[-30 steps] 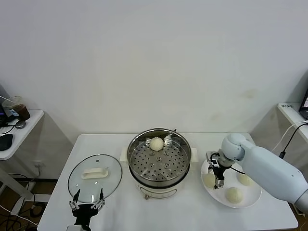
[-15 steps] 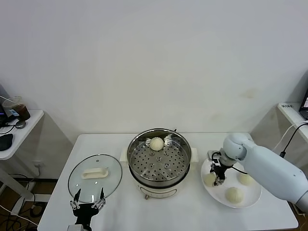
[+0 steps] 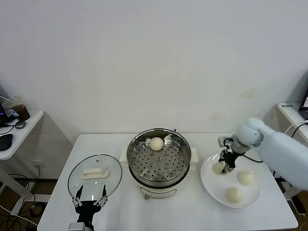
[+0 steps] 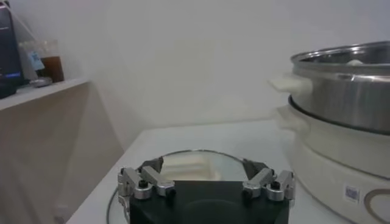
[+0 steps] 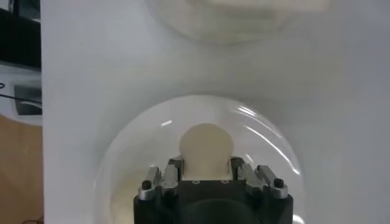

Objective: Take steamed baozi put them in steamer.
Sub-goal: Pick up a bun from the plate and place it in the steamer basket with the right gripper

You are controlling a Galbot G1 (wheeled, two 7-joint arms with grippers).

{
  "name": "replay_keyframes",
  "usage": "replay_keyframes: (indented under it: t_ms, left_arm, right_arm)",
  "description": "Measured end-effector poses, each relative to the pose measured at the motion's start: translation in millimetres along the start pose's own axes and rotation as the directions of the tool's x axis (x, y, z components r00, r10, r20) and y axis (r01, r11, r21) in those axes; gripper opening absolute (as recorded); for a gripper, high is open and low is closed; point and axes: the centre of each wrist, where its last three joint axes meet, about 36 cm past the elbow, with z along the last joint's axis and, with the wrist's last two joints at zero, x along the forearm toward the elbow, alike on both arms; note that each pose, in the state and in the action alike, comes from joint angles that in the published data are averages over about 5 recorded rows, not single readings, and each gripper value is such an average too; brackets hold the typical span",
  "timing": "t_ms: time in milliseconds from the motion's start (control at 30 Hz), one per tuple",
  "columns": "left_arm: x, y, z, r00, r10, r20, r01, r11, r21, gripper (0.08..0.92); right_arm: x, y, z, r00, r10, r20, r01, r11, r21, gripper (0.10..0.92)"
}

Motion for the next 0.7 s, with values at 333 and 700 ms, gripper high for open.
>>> replay_keyframes:
  t_ms: [333,700]
  left_arm:
    - [2.8,-2.2,-7.6,0.9998,0.008,0.019,-0.008,1.000,-0.002,0.823]
    - [2.3,-0.2,-15.3,0.9993,-0.001,0.037,0.000,1.000,0.015,0.823]
  right_arm:
    - [88.0,-29.9,-82.1,0.999,0.026,0.038,-0.030,0.994,0.105,0.484]
    - [98.7,-44.2,-202.6,0.998,-0.017,0.054,0.005,0.977,0.212,0.484]
